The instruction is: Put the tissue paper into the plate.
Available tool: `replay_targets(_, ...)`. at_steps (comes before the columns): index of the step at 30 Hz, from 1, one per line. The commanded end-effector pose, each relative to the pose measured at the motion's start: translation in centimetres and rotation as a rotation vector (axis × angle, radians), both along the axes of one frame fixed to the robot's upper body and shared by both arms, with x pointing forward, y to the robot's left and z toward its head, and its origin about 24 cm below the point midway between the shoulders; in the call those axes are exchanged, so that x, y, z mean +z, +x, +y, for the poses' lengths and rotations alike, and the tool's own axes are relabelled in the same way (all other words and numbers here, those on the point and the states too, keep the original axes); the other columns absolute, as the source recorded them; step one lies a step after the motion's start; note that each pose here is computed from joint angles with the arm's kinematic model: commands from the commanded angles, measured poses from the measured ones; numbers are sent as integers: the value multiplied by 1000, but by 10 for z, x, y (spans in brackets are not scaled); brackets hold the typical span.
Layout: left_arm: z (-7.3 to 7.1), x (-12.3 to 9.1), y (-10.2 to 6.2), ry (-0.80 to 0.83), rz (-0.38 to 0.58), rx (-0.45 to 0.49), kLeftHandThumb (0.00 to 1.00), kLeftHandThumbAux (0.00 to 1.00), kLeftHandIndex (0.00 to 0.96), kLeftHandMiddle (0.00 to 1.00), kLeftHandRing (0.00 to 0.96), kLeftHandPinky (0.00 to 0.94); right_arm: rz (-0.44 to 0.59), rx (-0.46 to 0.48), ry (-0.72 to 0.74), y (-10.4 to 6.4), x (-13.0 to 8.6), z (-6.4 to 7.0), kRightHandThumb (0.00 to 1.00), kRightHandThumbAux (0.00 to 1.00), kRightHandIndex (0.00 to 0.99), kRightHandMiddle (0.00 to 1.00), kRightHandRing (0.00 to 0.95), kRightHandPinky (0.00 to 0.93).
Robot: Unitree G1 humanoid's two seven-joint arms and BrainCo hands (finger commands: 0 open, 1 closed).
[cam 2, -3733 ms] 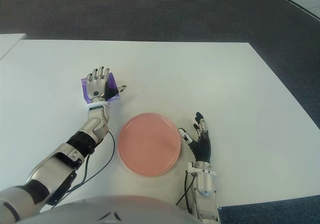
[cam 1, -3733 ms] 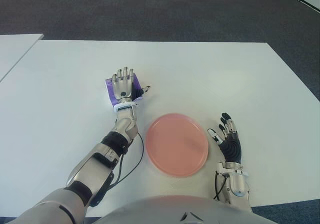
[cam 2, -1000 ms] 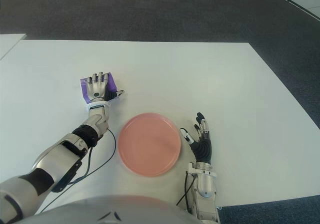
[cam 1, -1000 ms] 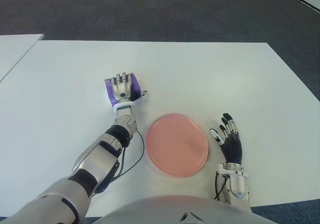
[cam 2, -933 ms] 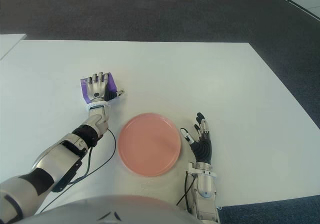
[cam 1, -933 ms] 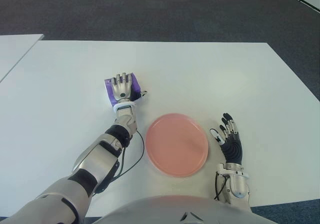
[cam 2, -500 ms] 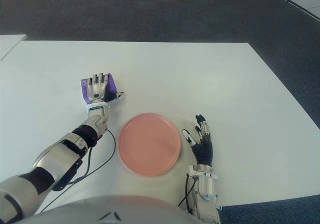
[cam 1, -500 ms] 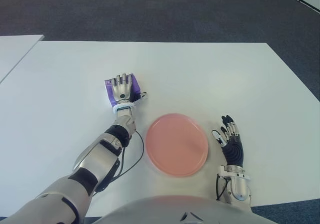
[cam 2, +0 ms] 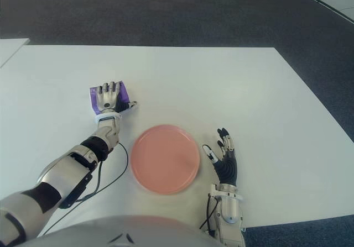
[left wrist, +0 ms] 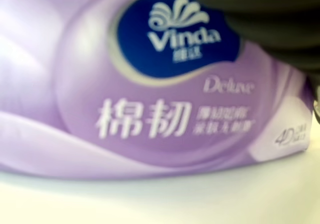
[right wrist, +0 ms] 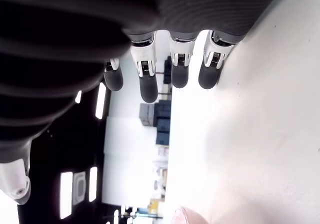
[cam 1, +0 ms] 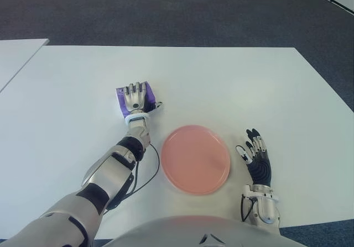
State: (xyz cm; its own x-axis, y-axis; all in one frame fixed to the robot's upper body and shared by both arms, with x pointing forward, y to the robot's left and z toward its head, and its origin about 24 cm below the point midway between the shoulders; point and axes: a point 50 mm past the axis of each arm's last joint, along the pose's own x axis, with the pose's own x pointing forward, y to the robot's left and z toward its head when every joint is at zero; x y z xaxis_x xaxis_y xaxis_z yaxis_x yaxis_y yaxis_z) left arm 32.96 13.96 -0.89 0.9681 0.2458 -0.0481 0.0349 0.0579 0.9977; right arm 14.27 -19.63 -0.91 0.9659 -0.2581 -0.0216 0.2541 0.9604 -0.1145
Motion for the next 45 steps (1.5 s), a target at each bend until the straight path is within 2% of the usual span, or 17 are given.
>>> replay_targets(1,3,-37,-24,-84,252,34,115,315,69,145,147,179,63,-18,17,-6,-9,-1,101,537,82,150,59,0)
replay_targets(12,2,-41,-25,-115,314,23,100,314,78,168,170,185,55,-25,26,-4,-8,-1,130,549,86,154,64,0)
replay_targets(28,-1,-44,-27,-135,343,14,103,317,87,184,184,196,50,-30,25,-5,-7,-2,121,548,80,142,57,0)
replay_targets(32,-1,-44,-28,-129,351,9,131,320,177,387,391,432,53,-26,17,-5,-7,-2,119,550,73,137,54,0)
replay_targets(33,-2,-44,-28,-128,351,9,180,353,242,488,490,546,52,-26,15,-5,-7,-2,119,553,71,136,54,0)
replay_targets(34,-2,-44,-28,-126,344,9,199,364,265,524,525,587,52,-25,16,-5,-6,-2,120,554,70,136,54,0)
replay_targets(35,-2,-45,-28,-125,339,9,283,422,339,588,589,657,53,-25,16,-5,-6,-2,124,558,70,137,55,0)
replay_targets(36,-1,-45,-30,-125,320,13,339,459,387,630,630,702,52,-26,17,-5,-6,-3,126,560,70,138,55,0)
replay_targets(39,-1,-45,-33,-131,245,21,596,616,421,699,715,776,44,-32,16,-5,-5,-3,142,571,71,143,61,0)
replay_targets(40,-2,-45,-34,-138,205,20,623,631,425,708,725,786,39,-32,13,-5,-5,-4,144,572,72,145,62,0)
replay_targets(42,-3,-44,-35,-149,151,20,757,649,426,584,744,801,32,-32,10,-5,-5,-4,150,573,75,151,70,1)
replay_targets(45,-4,-43,-36,-168,94,22,825,654,447,517,761,805,27,-31,10,-5,-5,-4,149,566,77,153,73,0)
